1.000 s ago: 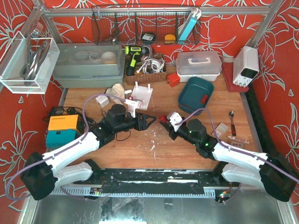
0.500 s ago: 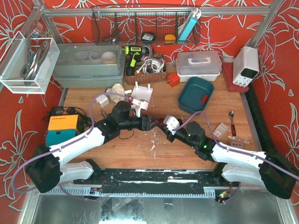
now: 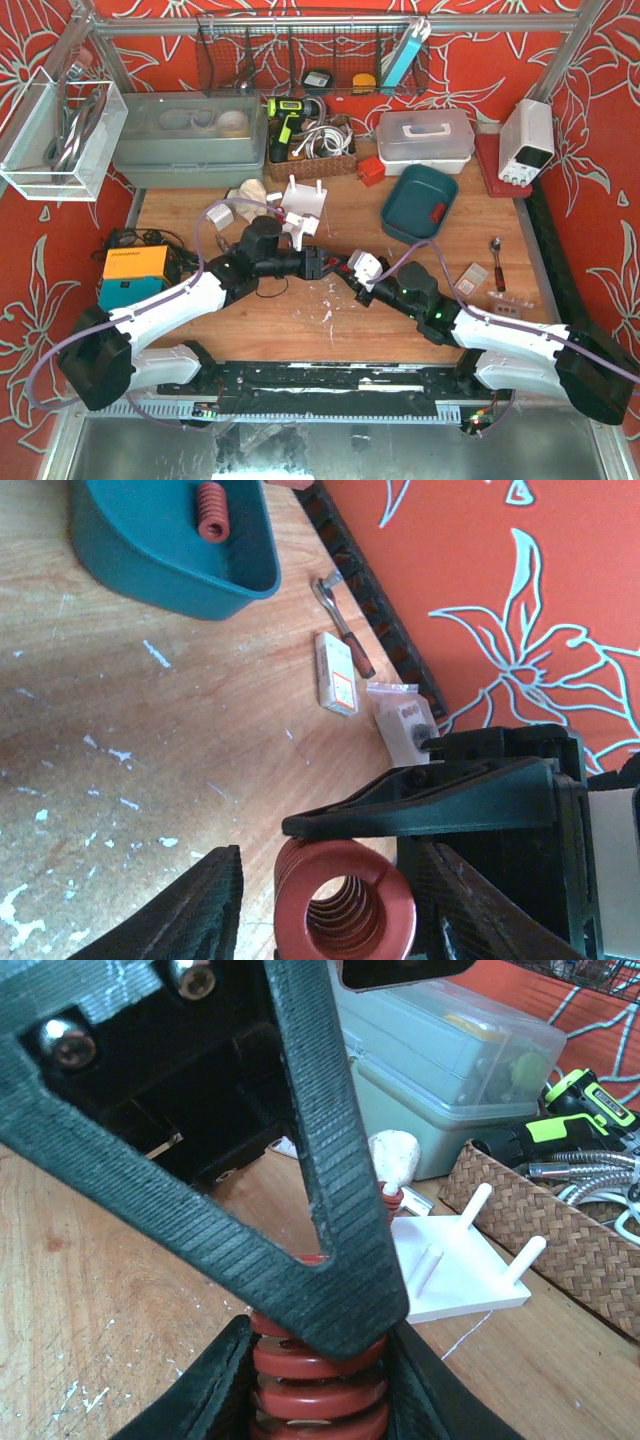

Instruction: Install the large spring

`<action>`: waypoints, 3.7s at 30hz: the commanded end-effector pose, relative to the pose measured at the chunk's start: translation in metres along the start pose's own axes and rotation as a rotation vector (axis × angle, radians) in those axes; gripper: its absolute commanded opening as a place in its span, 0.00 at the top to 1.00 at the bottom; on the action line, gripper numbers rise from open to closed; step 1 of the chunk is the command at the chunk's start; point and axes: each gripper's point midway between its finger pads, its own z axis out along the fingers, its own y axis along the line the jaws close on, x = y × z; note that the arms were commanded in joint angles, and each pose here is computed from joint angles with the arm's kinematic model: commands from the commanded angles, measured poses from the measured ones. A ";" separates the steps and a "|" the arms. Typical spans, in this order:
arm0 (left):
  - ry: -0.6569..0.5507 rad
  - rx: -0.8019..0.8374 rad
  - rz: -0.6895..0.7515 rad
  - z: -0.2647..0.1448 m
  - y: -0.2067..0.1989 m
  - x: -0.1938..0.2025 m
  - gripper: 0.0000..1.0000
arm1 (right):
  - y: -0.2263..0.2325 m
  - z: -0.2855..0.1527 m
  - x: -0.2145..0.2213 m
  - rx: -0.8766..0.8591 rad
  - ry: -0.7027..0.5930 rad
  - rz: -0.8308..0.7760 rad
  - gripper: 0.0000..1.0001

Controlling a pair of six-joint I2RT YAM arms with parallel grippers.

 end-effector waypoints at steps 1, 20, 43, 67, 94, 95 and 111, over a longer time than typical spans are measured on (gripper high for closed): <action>-0.006 0.045 0.016 0.001 -0.010 -0.003 0.51 | 0.002 0.001 -0.012 -0.005 -0.039 -0.019 1.00; -0.015 0.009 0.017 -0.001 -0.003 -0.002 0.93 | -0.011 0.008 -0.004 0.067 0.039 0.018 0.76; -0.336 -0.556 0.160 -0.041 0.075 -0.111 0.99 | -0.100 -0.063 0.023 0.618 0.240 0.252 0.01; -0.458 -0.866 0.161 -0.033 0.212 -0.200 0.99 | -0.092 -0.045 0.050 0.588 0.317 0.260 0.01; -0.427 -0.930 0.178 -0.015 0.266 -0.243 0.99 | -0.092 -0.040 0.054 0.590 0.318 0.235 0.01; -0.427 -0.930 0.177 -0.014 0.268 -0.244 0.99 | -0.092 -0.040 0.055 0.591 0.318 0.235 0.01; -0.385 -0.937 0.161 -0.004 0.286 -0.235 0.96 | -0.092 -0.039 0.055 0.593 0.321 0.230 0.01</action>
